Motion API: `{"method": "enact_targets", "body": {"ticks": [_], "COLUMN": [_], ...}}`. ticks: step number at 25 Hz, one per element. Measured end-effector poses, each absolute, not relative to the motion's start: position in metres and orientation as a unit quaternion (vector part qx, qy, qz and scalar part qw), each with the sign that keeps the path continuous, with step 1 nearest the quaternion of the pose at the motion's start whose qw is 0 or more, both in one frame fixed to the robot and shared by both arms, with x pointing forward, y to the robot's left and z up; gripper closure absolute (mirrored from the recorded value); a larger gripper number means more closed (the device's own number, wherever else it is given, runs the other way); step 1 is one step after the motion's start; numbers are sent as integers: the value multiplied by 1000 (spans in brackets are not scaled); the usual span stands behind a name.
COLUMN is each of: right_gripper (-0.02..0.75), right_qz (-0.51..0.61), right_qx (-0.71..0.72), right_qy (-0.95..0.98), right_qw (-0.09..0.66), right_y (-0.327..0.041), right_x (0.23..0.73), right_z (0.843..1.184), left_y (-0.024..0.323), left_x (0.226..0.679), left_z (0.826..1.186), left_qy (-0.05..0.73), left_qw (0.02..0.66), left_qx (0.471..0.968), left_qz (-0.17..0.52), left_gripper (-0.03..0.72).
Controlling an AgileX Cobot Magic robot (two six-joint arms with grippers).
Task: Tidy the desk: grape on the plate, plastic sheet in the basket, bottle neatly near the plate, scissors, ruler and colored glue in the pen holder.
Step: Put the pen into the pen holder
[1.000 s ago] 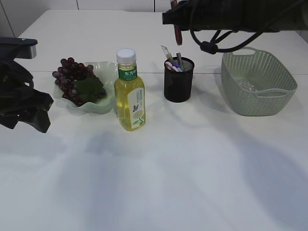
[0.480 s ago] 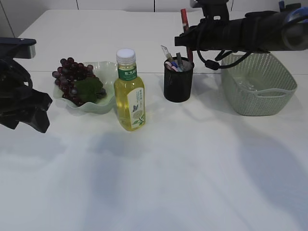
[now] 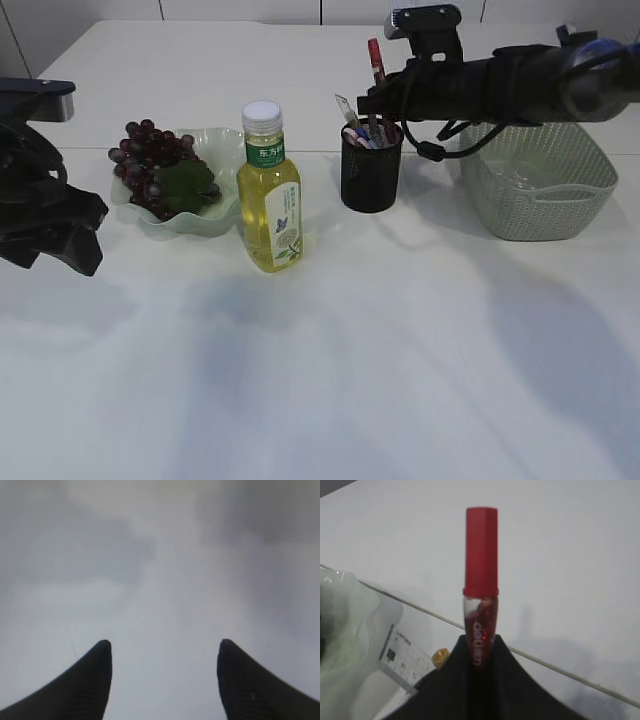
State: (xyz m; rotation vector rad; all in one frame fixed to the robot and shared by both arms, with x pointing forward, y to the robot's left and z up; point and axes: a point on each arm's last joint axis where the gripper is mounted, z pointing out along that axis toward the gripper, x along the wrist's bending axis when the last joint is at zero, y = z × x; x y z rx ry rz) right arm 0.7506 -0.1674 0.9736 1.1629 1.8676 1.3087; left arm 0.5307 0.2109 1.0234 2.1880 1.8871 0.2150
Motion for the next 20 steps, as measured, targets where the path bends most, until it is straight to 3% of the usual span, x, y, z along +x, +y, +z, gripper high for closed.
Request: {"method": "enact_targets", "body": {"ticks": [5,12,20], "right_gripper": [619,421,391], "right_qz": [484,485,493], "right_qx": [439,438,456], "right_qy": [703,702,685], "right_qw": [281,281,283], "right_y": [-167,-167,-169], "right_x": [752,752,752], "right_z": [963,964,976], "left_y": [211,211,211], "left_x": [531,531,530], "left_z": [1023,1023,1023], "left_qy": [646,646,647], "left_qw": [122,122,120], "left_qx": [750,750,750], "left_qz": [74,74,73], "left_gripper": [211,212,219]}}
